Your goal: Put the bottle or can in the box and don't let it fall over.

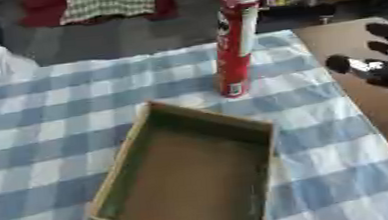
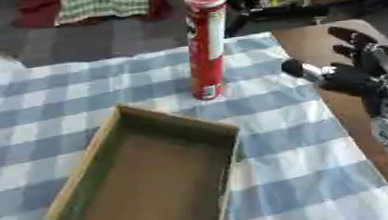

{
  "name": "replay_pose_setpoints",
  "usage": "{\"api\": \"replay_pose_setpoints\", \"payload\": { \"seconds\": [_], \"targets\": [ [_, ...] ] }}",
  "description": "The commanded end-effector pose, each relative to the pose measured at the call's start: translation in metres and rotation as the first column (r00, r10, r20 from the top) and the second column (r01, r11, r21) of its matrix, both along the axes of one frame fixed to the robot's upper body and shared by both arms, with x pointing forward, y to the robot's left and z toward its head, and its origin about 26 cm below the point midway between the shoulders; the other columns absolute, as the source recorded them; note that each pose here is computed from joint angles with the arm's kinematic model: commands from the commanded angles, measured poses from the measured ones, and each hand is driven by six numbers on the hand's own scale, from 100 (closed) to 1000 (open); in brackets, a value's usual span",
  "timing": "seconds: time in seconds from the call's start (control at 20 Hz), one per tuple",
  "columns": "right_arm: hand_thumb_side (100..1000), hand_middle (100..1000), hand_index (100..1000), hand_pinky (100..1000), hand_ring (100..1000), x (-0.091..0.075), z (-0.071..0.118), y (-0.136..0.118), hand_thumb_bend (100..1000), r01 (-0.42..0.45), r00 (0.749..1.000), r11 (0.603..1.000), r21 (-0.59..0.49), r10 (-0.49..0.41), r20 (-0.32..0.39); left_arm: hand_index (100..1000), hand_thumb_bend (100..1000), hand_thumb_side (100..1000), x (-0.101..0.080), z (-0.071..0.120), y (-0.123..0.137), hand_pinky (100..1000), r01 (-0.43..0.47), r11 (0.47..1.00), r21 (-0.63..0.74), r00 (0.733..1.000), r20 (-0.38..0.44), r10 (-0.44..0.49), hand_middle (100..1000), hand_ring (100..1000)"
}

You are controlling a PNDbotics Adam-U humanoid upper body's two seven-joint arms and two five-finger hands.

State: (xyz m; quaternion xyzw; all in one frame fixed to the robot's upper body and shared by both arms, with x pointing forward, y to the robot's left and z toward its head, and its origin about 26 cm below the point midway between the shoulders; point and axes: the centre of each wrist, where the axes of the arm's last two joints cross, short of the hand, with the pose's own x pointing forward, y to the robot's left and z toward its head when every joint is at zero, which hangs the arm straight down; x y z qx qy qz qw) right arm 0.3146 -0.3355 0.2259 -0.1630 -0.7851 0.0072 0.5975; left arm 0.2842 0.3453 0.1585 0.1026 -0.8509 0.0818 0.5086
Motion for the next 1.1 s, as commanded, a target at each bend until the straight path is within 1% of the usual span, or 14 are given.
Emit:
{"api": "replay_pose_setpoints", "payload": {
  "seconds": [0.05,0.2,0.25,0.3,0.35,0.75,1.1],
  "targets": [
    [298,995,913,925,1000,-0.004,0.013,-0.001,911,-0.011,0.999,1.000,-0.023,0.012,0.040,797,329,649,-0.002,0.010,0.005,1000,-0.013,0.999,0.032,1.000,0.024,0.012,892,1000],
    [325,1000,914,930,1000,-0.003,0.014,0.000,943,-0.031,0.999,0.999,-0.031,0.032,0.042,797,329,648,-0.002,0.010,0.005,1000,-0.013,0.999,0.033,1.000,0.023,0.012,892,1000],
    [378,1000,920,935,1000,-0.002,0.014,0.000,1000,-0.044,0.998,0.998,-0.036,0.045,0.041,797,330,648,-0.002,0.010,0.005,1000,-0.013,0.999,0.033,1.000,0.023,0.012,892,1000],
    [398,1000,922,936,1000,-0.001,0.014,-0.001,1000,-0.057,0.998,0.998,-0.040,0.059,0.038,797,330,648,-0.002,0.010,0.005,1000,-0.013,0.999,0.033,1.000,0.023,0.013,892,1000],
    [442,1000,926,939,1000,0.001,0.015,-0.002,1000,-0.068,0.997,0.997,-0.044,0.069,0.036,797,330,647,-0.002,0.010,0.005,1000,-0.013,0.999,0.033,1.000,0.022,0.013,892,1000],
    [443,1000,932,930,1000,0.021,0.021,-0.002,1000,-0.140,0.990,0.988,-0.069,0.141,0.019,796,331,646,-0.001,0.009,0.004,1000,-0.004,0.999,0.032,1.000,0.019,0.004,891,1000],
    [447,1000,926,903,1000,0.047,0.025,-0.003,1000,-0.195,0.981,0.978,-0.072,0.196,0.005,796,332,646,-0.001,0.009,0.002,1000,0.003,1.000,0.031,1.000,0.017,-0.004,891,1000]
  ]
}}
